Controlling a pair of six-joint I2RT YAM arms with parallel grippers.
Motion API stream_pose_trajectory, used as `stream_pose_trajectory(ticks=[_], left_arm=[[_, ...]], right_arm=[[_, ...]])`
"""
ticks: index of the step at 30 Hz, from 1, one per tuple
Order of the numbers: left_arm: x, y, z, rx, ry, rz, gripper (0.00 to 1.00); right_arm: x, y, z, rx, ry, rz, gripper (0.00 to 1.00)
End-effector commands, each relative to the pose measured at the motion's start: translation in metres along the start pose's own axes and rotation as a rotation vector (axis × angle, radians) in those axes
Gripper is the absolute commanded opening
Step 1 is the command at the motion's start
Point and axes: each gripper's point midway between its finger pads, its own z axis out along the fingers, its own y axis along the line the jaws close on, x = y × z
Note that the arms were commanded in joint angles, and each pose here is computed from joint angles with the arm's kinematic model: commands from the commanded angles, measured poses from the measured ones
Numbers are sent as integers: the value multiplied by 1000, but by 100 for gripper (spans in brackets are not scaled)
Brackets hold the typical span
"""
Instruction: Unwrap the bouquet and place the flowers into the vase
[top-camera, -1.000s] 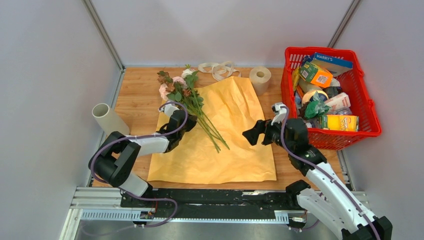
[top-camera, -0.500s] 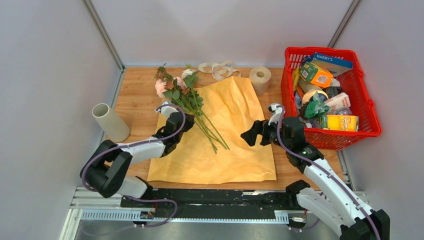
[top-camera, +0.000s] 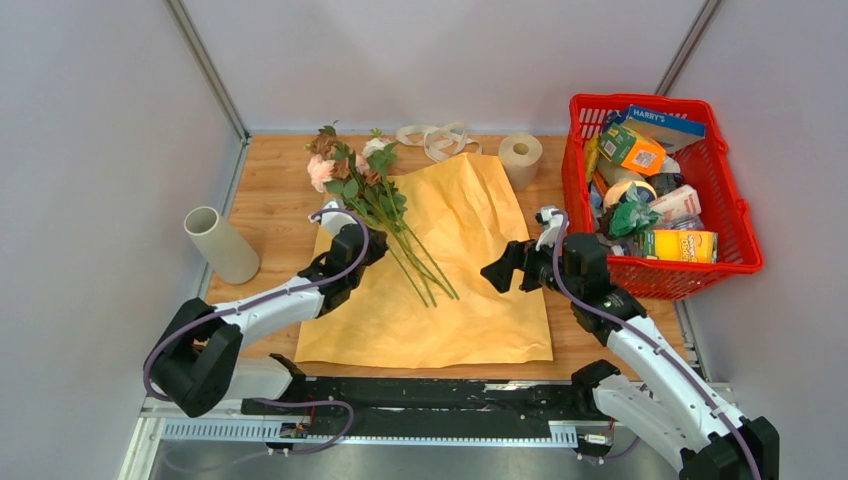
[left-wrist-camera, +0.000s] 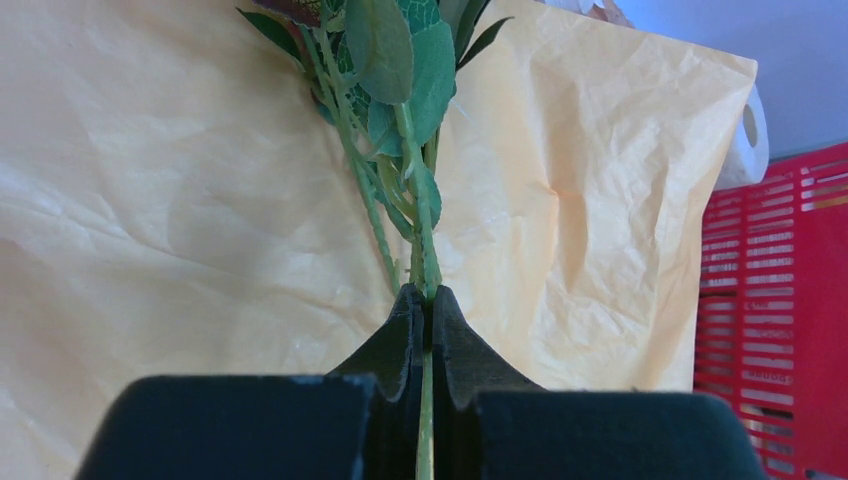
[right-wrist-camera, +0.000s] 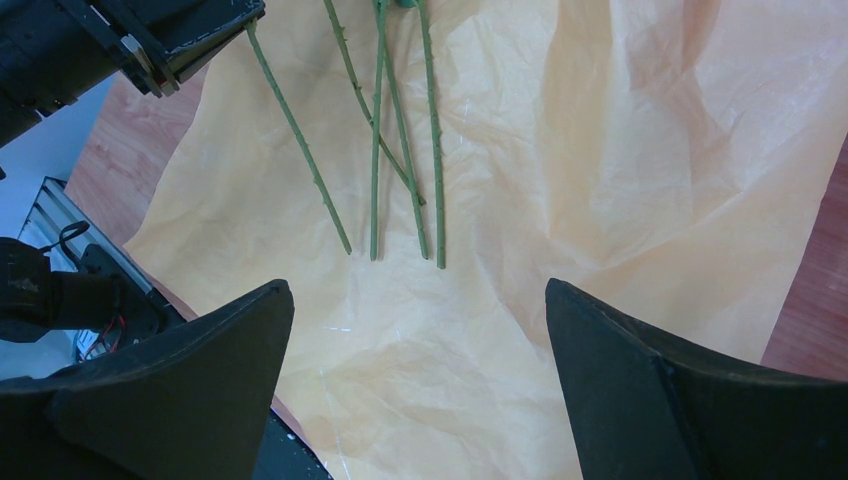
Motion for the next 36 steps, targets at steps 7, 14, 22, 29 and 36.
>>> stream_pose_trajectory(ticks=[7,14,22,29,36], left_arm=[[-22,-16,-19,-81,52,95,0],[-21,2,-33,-114,71,140,0],[-12,-10,-46,-28,163,234,0],[-13,-17,-56,18,194,286,0],[-7,-17,-60,41,223,285,0]], right_arm=[[-11,11,-2,-44,-40,-6,100],[-17,18,5,-86,-59,11,100],[-25,65,37,-301,-78,-14,89],[-46,99,87,-374,-120,-189,87],[-41,77,173,-308,-51,-239,77]])
